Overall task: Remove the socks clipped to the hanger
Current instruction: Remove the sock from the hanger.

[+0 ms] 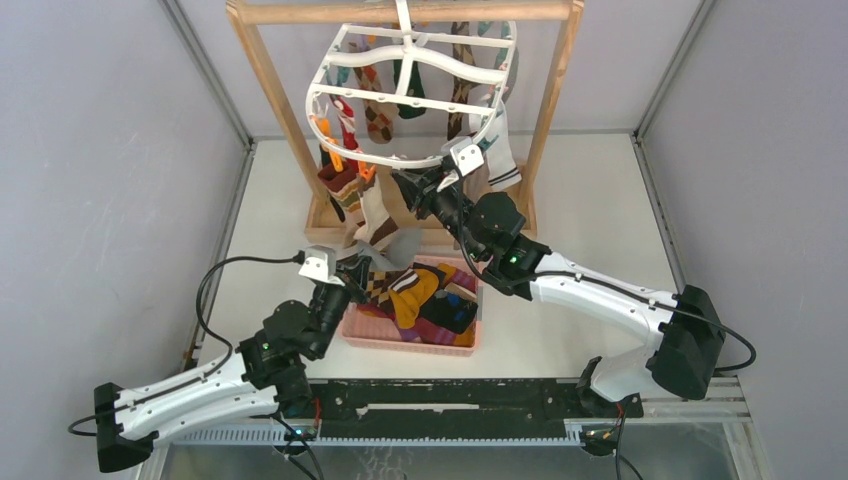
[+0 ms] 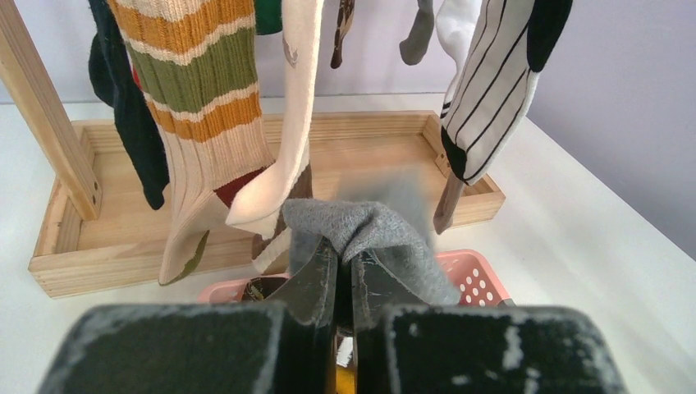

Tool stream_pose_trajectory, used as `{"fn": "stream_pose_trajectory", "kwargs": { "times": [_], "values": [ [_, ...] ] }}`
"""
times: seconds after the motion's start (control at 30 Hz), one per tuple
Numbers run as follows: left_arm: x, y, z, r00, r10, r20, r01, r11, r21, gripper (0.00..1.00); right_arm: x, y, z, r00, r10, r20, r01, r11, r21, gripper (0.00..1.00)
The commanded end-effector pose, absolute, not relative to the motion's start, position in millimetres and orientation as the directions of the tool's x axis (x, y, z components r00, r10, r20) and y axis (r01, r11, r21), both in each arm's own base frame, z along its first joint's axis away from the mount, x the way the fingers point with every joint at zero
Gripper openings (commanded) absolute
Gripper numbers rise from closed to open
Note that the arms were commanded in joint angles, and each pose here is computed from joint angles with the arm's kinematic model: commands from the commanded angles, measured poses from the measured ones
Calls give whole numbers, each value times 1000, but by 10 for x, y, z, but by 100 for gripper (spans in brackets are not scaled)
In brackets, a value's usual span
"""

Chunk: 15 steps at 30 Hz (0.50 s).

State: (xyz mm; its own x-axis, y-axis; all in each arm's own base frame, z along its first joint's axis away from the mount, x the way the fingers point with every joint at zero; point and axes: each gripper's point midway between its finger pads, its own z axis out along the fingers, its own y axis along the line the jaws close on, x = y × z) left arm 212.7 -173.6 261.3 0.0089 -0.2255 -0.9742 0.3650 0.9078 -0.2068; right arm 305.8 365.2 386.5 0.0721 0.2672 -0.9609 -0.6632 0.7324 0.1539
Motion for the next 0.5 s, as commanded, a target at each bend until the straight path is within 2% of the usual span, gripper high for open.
{"fn": "stream_pose_trajectory", "kwargs": {
  "times": [0.0, 0.2, 0.33, 0.37, 0.4, 0.47],
  "values": [
    [2122, -1768, 2589, 15, -232, -973, 376, 903, -210, 4, 3034, 3588, 4247, 124, 361, -924, -676, 712, 187, 0],
    [2114, -1778, 2599, 12, -239, -971, 383, 898, -216, 4, 3049, 3580, 4209, 116, 354, -928, -674, 714, 189, 0],
    [2113, -1795, 2603, 9, -239, -971, 388, 896, -217, 4, 3047, 3576, 4149, 102, 348, -932, -675, 712, 192, 8],
    [2114, -1798, 2608, 8, -241, -971, 388, 895, -219, 4, 3050, 3568, 4128, 98, 346, -933, -675, 712, 193, 16],
    [2111, -1810, 2605, 6, -239, -971, 392, 894, -218, 4, 3046, 3560, 4112, 94, 347, -933, -676, 710, 196, 29],
    [2110, -1825, 2602, 2, -240, -971, 396, 892, -219, 4, 3024, 3550, 4069, 83, 346, -935, -682, 704, 200, 43]
  ]
}}
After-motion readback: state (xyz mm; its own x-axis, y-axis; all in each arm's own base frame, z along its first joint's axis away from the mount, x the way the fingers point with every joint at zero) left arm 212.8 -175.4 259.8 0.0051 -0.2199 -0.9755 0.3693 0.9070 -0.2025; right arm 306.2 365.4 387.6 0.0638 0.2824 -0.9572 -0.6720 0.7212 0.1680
